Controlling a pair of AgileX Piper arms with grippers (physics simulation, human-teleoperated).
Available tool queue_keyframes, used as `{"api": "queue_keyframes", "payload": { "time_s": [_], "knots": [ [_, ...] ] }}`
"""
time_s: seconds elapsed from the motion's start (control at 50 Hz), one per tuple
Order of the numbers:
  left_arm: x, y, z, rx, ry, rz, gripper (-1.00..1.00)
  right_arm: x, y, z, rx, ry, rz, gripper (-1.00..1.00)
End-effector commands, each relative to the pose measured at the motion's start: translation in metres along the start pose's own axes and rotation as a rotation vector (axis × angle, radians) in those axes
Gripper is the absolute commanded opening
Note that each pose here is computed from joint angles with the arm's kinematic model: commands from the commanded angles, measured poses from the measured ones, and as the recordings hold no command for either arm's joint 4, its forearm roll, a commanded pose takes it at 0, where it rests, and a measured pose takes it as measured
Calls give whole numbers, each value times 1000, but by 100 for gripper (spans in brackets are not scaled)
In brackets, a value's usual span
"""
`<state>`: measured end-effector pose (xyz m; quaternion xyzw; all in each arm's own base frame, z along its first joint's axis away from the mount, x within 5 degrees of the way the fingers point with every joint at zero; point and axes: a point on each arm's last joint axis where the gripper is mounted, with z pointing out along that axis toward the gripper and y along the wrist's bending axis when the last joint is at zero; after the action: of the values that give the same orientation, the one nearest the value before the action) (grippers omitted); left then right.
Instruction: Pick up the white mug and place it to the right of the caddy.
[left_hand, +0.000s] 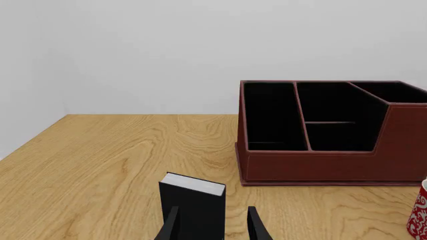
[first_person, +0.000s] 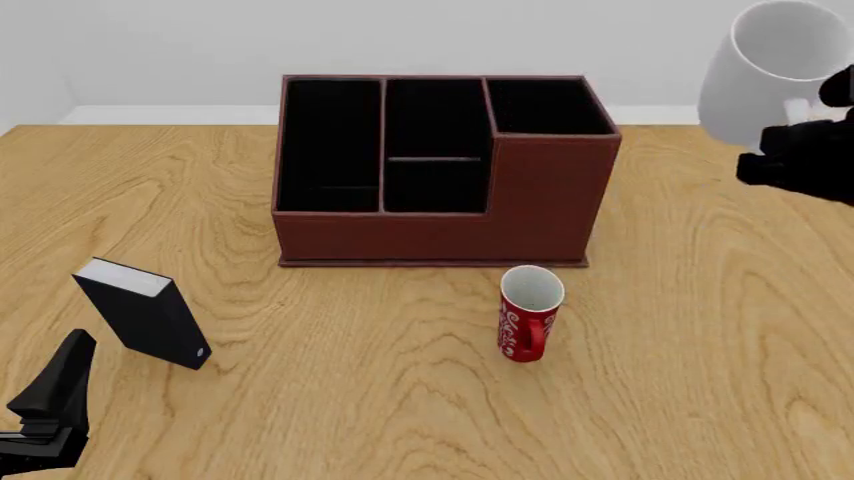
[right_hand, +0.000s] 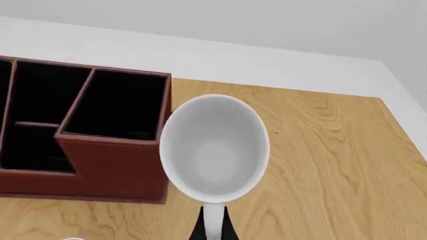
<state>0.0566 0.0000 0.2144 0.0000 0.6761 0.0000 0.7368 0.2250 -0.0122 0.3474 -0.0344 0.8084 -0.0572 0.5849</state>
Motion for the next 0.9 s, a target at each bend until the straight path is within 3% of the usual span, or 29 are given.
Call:
{"api": "queue_keyframes", "payload": {
  "time_s": [0.02,0.52,0.9],
  "knots": [
    [0,0,0,0,0,0,100,-9,-4,20,10,4,25,-100],
    [0,0,0,0,0,0,100,-29,-15,57,29,37,19,-100],
    [0,0,0,0,0,0,100,-32,-13,96,12,96,20,-100]
  ]
}}
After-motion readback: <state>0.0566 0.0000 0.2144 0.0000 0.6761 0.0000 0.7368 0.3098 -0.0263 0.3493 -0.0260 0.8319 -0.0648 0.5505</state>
